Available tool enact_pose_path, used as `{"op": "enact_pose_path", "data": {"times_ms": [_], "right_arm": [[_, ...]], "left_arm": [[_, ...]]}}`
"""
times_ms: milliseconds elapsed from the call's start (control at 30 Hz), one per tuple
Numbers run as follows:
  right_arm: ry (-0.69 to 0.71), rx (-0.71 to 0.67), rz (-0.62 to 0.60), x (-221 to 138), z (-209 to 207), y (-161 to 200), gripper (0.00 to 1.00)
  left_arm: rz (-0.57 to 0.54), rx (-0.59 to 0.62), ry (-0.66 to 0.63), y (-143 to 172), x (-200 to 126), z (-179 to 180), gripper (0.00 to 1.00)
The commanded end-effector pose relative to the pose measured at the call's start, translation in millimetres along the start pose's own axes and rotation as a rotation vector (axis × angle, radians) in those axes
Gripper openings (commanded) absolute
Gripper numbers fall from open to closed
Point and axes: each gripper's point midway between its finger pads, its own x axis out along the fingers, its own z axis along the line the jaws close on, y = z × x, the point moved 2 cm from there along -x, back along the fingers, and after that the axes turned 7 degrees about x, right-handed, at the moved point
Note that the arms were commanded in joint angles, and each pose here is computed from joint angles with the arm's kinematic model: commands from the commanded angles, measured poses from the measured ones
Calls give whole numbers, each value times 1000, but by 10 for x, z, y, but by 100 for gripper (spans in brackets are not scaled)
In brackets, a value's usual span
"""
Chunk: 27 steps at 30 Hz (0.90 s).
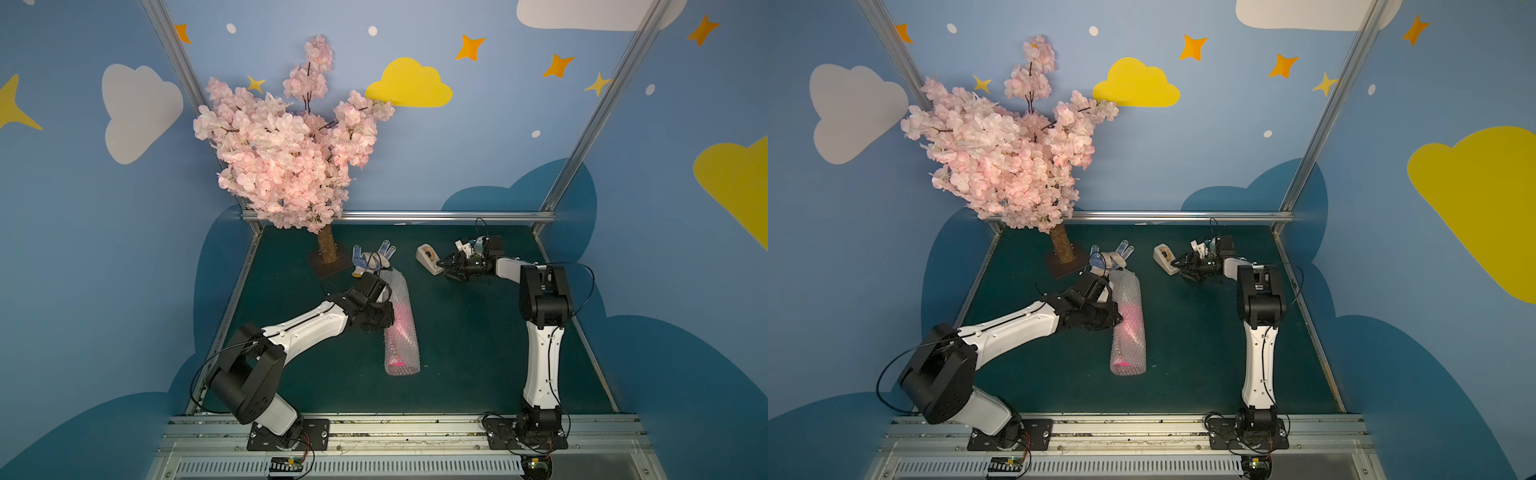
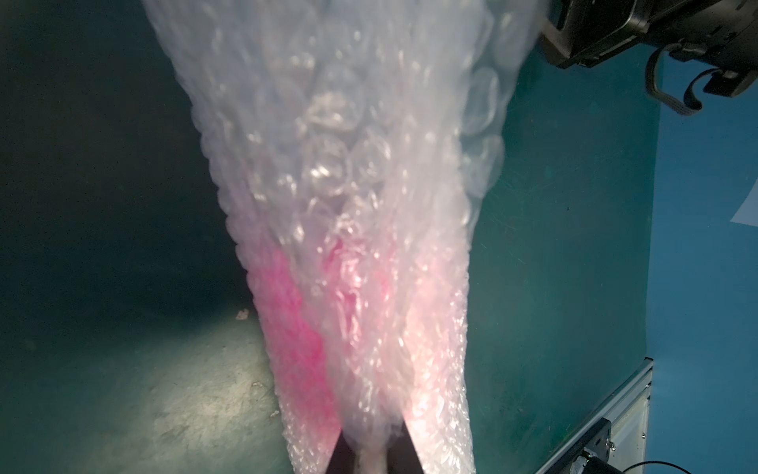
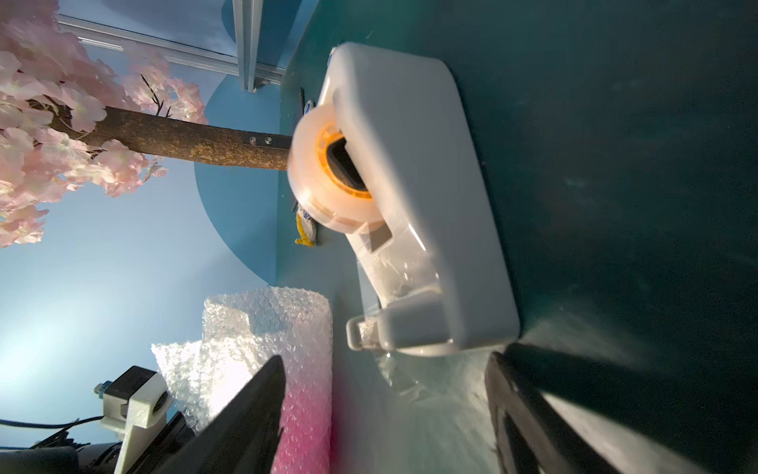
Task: Wrap wine glasses in bubble wrap
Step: Tear off the tape using the Tape Cutter.
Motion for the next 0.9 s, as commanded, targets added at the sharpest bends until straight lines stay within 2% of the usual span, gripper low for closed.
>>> {"op": "enact_pose_path", "data": {"times_ms": [0,567,867], "right_arm": [[-2,18,37,55,-24,128,76],[-13,32,1,12,-45,99,65],[-89,11,-32,-47,99,60,62]], "left_arm": [[19,-1,-9,41,31,28,12],[16,-1,-12,45,21,33,12],[18,-1,-9,46,33,30,12]]}}
